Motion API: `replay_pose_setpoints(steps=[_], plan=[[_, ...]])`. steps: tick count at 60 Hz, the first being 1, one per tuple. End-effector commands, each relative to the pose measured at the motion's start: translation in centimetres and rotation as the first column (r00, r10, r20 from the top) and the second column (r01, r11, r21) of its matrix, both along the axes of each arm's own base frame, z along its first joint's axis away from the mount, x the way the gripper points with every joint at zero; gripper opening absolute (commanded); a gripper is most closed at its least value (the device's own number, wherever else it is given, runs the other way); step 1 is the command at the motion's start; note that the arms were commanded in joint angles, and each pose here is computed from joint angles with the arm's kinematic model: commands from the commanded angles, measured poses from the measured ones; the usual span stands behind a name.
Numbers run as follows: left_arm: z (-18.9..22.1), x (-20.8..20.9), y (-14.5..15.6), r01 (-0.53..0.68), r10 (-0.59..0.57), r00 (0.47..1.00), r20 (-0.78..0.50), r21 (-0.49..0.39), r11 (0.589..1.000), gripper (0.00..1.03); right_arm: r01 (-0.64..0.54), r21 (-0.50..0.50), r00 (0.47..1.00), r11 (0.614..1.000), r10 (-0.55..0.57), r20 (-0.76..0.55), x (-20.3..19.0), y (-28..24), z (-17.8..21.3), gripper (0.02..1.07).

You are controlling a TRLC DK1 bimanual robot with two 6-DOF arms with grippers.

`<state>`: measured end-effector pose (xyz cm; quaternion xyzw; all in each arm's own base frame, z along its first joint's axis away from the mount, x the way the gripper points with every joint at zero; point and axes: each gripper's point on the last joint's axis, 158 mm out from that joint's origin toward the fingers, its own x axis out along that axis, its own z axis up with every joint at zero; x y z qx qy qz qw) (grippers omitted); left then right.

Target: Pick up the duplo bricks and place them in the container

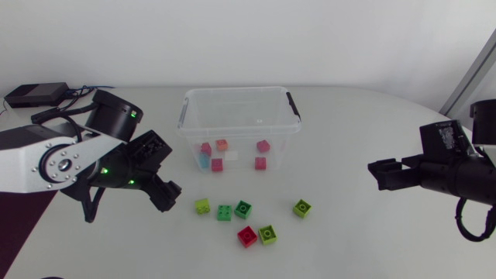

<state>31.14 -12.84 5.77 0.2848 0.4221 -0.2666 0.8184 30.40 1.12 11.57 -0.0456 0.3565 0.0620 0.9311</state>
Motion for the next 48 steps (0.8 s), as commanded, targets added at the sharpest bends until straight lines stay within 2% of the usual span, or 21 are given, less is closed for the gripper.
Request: replay_pose_setpoints(steps=[1,6,8,9,12,17,21,26,28,33,41,46,48], plan=[[-2.1,-1.4,-1.1,0.121,-0.120,0.992,-0.037,0.038,0.992,0.96,-0.073,-0.053,0.997,0.996,0.072,-0.024,0.0,0.4,0.1,1.02],[-2.9,-2.1,-2.1,0.187,-0.186,0.980,-0.069,0.012,0.982,0.96,-0.141,-0.094,0.989,0.986,0.135,-0.063,-0.5,0.9,-0.5,1.02],[-3.2,-2.6,-2.8,0.239,-0.239,0.968,-0.079,-0.008,0.971,0.96,-0.215,-0.123,0.972,0.969,0.199,-0.127,-1.2,1.6,-1.5,1.02],[-3.7,-3.1,-3.5,0.299,-0.301,0.949,-0.092,-0.031,0.954,0.92,-0.222,-0.120,0.968,0.968,0.205,-0.143,-1.4,1.8,-1.8,1.02],[-4.4,-3.3,-3.8,0.350,-0.352,0.931,-0.098,-0.034,0.936,0.91,-0.260,-0.092,0.953,0.961,0.240,-0.183,-1.9,2.7,-2.9,1.02],[-4.9,-3.2,-4.3,0.408,-0.410,0.908,-0.088,-0.041,0.912,0.91,-0.340,-0.031,0.916,0.940,0.323,-0.236,-2.9,4.8,-4.1,1.02],[-4.7,-3.1,-4.8,0.453,-0.456,0.888,-0.066,-0.054,0.890,0.88,-0.353,-0.007,0.908,0.936,0.341,-0.243,-2.9,5.4,-4.4,1.02],[-4.9,-3.0,-5.1,0.475,-0.478,0.876,-0.069,-0.055,0.878,0.86,-0.383,-0.016,0.900,0.924,0.369,-0.233,-2.8,5.9,-4.3,1.02],[-5.3,-2.9,-5.2,0.491,-0.494,0.866,-0.074,-0.054,0.869,0.86,-0.425,-0.040,0.886,0.904,0.407,-0.222,-2.8,6.5,-4.1,1.02],[-6.0,-2.7,-5.3,0.506,-0.509,0.856,-0.091,-0.053,0.861,0.81,-0.464,-0.059,0.870,0.884,0.443,-0.219,-2.9,7.4,-3.9,1.02],[-7.5,-2.7,-5.7,0.523,-0.526,0.839,-0.136,-0.061,0.850,0.76,-0.564,-0.068,0.808,0.823,0.534,-0.247,-3.8,9.9,-4.8,1.02],[-8.0,-2.6,-5.9,0.528,-0.531,0.835,-0.148,-0.063,0.847,0.75,-0.580,-0.062,0.795,0.813,0.547,-0.261,-3.5,10.5,-5.6,1.02],[-8.0,-2.4,-6.0,0.529,-0.532,0.834,-0.146,-0.062,0.846,0.71,-0.585,-0.060,0.791,0.809,0.553,-0.262,-3.4,10.8,-5.7,1.02]])
